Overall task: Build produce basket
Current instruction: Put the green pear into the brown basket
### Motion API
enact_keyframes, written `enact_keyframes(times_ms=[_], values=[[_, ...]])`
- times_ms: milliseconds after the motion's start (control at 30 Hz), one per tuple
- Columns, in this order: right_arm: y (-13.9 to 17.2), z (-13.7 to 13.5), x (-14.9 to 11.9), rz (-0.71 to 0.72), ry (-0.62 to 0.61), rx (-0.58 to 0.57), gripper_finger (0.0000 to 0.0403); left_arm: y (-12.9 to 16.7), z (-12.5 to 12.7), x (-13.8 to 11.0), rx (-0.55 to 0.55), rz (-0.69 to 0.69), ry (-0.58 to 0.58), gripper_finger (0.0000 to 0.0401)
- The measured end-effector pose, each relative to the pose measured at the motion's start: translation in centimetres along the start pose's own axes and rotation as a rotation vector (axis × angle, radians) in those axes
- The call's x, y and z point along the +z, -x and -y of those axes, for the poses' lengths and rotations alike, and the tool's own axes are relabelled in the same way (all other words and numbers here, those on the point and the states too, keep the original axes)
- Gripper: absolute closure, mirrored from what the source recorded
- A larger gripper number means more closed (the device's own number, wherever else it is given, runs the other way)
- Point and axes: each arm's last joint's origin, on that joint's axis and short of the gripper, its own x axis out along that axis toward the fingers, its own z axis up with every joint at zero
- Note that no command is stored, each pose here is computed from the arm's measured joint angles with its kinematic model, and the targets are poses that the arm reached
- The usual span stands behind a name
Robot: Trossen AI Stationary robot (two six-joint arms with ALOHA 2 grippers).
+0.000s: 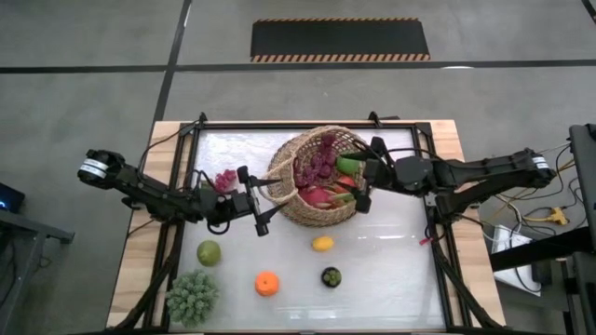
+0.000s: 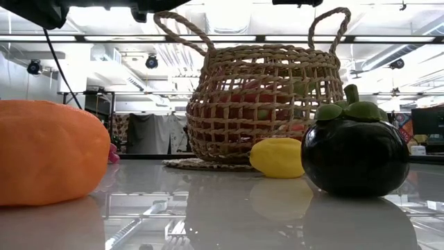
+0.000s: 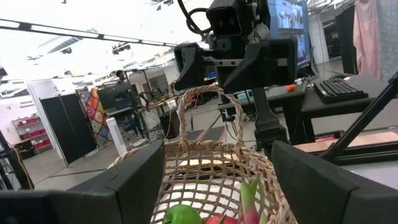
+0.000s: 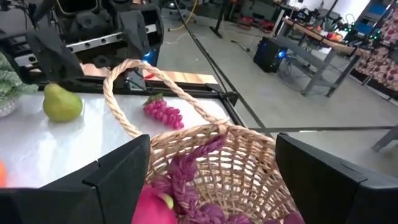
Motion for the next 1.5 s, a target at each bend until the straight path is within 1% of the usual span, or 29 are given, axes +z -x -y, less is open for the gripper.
enact_keyframes(times_ms=[67,133,200,267,333,400,433,500,567,600,667,733,800,867,967,1000,1067,1133,1300,1367,1433,1500], values=[[0.1,0.0,0.0,0.004,0.009,0.014,0.0076,0.0,0.0,0.0,0.000,0.001,0.019,0.0125],[0.1,-0.1,0.0,0.008,0.019,0.051,0.0076,0.0,0.0,0.0,0.001,0.001,0.045,0.0125],[0.2,-0.4,0.0,0.010,0.040,0.134,0.0076,0.1,0.1,0.0,-0.008,-0.015,0.073,0.0125],[0.3,-0.8,0.0,0.019,0.058,0.228,0.0076,0.2,0.3,-0.1,-0.028,-0.050,0.098,0.0125],[0.5,-1.3,-0.1,0.020,0.079,0.296,0.0076,0.2,0.6,0.3,-0.051,-0.088,0.142,0.0125],[0.7,-1.6,-0.2,0.015,0.093,0.319,0.0076,0.1,1.0,0.8,-0.079,-0.148,0.201,0.0125],[0.8,-1.7,-0.2,0.008,0.103,0.325,0.0076,0.1,1.3,1.0,-0.096,-0.200,0.229,0.0125],[1.1,-1.8,-0.3,-0.002,0.112,0.334,0.0076,0.3,1.7,1.7,-0.123,-0.333,0.304,0.0125],[1.3,-1.7,-0.4,-0.008,0.114,0.335,0.0076,0.6,2.0,2.5,-0.122,-0.515,0.373,0.0125],[1.5,-1.6,-0.4,-0.016,0.116,0.336,0.0076,1.0,2.1,3.0,-0.113,-0.621,0.404,0.0125],[1.5,-1.6,-0.6,-0.027,0.120,0.338,0.0076,2.1,2.3,3.6,-0.074,-0.887,0.426,0.0125],[1.5,-1.6,-0.8,-0.042,0.132,0.341,0.0076,3.3,2.5,4.3,-0.044,-1.150,0.397,0.0125],[1.5,-1.6,-0.8,-0.045,0.135,0.341,0.0076,4.2,2.8,4.9,-0.007,-1.365,0.356,0.0125],[1.5,-1.6,-0.8,-0.046,0.136,0.341,0.0076,4.5,3.4,5.5,-0.003,-1.522,0.338,0.0125],[1.5,-1.7,-1.0,-0.050,0.137,0.342,0.0076,4.8,4.4,5.3,0.009,-1.745,0.313,0.0125],[1.5,-1.7,-1.0,-0.051,0.137,0.342,0.0076,4.8,4.6,5.2,0.031,-1.803,0.313,0.0125],[1.5,-1.7,-1.0,-0.051,0.139,0.342,0.0076,5.1,4.8,4.7,0.109,-1.906,0.303,0.0125],[1.4,-1.7,-1.0,-0.051,0.139,0.342,0.0076,5.4,5.0,4.2,0.174,-1.960,0.314,0.0125],[1.4,-1.7,-1.3,-0.067,0.144,0.345,0.0076,5.9,5.5,3.0,0.324,-1.992,0.367,0.0125],[1.4,-1.7,-1.5,-0.083,0.148,0.348,0.0076,6.2,5.7,2.6,0.373,-2.029,0.402,0.0125],[1.4,-1.8,-1.6,-0.090,0.150,0.349,0.0076,6.6,5.9,2.1,0.382,-2.063,0.428,0.0125],[1.4,-1.8,-1.6,-0.096,0.144,0.349,0.0076,6.7,6.3,1.6,0.352,-2.075,0.463,0.0125]])
